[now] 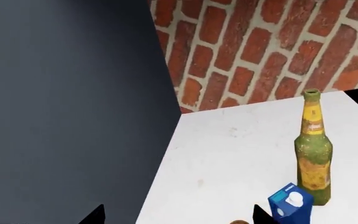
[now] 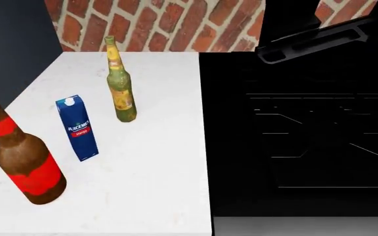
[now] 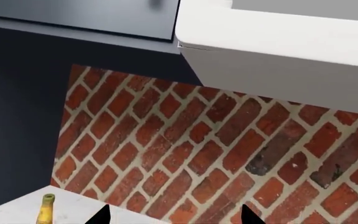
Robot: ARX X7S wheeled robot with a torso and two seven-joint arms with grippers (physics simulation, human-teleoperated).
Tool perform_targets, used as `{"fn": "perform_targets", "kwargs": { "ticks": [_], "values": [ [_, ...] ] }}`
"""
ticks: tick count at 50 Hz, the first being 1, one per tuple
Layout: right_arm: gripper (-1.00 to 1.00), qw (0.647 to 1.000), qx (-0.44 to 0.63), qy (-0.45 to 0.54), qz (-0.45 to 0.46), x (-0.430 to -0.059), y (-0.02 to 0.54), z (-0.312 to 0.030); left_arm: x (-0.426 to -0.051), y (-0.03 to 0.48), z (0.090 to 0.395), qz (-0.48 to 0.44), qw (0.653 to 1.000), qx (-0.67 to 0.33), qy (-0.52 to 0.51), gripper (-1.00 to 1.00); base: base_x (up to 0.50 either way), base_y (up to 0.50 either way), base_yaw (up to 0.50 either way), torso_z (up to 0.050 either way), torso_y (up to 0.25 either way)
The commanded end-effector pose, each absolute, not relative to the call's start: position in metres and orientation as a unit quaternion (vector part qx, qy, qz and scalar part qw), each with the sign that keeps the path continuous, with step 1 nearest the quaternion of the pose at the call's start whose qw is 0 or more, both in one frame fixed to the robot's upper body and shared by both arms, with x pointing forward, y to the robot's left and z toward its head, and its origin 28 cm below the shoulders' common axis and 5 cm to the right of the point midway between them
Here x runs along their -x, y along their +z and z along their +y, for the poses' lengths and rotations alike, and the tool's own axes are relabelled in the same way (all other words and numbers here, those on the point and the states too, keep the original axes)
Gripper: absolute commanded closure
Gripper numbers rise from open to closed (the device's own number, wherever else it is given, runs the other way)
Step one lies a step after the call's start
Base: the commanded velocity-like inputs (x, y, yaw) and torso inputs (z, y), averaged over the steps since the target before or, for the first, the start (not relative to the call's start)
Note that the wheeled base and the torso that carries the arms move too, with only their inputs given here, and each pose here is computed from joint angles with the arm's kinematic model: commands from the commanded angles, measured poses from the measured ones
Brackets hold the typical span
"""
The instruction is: Move the drinks to the dining counter.
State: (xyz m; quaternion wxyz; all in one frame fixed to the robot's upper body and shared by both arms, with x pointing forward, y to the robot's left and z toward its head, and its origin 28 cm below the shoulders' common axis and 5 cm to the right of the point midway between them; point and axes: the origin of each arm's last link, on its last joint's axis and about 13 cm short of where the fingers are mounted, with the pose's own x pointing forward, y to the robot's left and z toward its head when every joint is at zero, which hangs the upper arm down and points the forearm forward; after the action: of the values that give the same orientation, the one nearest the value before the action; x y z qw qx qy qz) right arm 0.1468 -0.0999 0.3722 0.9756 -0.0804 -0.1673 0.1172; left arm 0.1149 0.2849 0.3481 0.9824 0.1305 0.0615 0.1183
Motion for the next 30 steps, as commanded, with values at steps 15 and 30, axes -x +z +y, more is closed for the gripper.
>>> {"fn": "perform_targets", "kwargs": {
  "ticks": [15, 30],
  "values": [
    [-1.00, 0.976, 0.085, 0.116, -0.162, -0.147, 0.371, -0.100, -0.114, 0.338, 0.276, 0.100, 0.981, -0.163, 0.043, -1.00, 0.00, 0.00, 0.00, 0.000, 0.000],
    [-1.00, 0.977, 0.081, 0.120, -0.157, -0.149, 0.369, -0.101, -0.133, 0.305, 0.273, 0.145, 0.976, -0.159, 0.028, -1.00, 0.00, 0.00, 0.00, 0.000, 0.000]
  ]
}}
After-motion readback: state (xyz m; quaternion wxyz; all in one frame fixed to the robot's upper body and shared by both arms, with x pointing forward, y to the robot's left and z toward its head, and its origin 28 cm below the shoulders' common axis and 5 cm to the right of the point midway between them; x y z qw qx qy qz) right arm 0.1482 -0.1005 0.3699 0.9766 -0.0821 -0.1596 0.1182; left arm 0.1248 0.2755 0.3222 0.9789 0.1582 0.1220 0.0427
